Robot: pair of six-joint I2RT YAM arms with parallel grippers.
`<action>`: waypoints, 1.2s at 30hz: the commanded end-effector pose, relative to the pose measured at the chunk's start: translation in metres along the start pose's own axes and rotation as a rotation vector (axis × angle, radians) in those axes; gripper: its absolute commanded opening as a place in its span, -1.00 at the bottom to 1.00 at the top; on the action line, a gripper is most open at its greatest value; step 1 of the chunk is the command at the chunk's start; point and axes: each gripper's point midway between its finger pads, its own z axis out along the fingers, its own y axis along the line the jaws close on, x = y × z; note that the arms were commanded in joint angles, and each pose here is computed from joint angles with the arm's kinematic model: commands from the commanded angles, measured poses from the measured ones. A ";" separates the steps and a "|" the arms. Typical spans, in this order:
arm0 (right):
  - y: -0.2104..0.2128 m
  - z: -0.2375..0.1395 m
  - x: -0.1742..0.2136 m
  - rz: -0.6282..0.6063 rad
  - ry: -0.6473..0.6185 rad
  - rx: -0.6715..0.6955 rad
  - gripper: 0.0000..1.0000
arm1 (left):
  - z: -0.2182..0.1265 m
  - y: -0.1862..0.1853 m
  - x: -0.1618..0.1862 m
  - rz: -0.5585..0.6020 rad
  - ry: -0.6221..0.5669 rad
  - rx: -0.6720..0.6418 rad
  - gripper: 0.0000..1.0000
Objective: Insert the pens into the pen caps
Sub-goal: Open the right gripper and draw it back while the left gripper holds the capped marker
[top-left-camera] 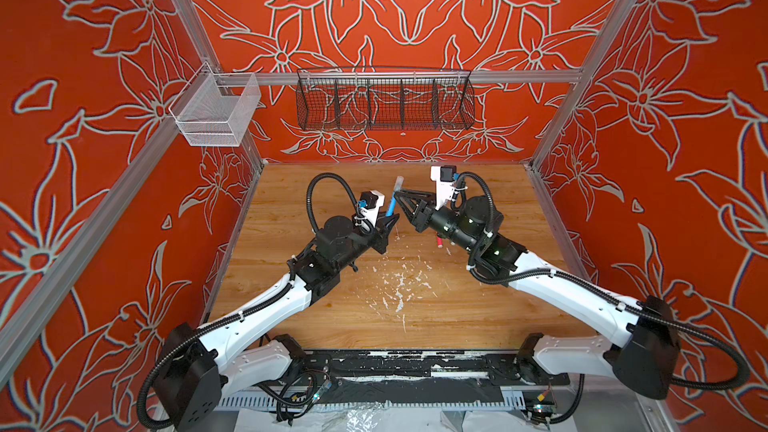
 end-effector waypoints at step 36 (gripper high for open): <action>-0.028 -0.030 -0.033 -0.002 0.292 0.266 -0.18 | -0.002 -0.012 0.005 0.324 -0.047 -0.050 -1.00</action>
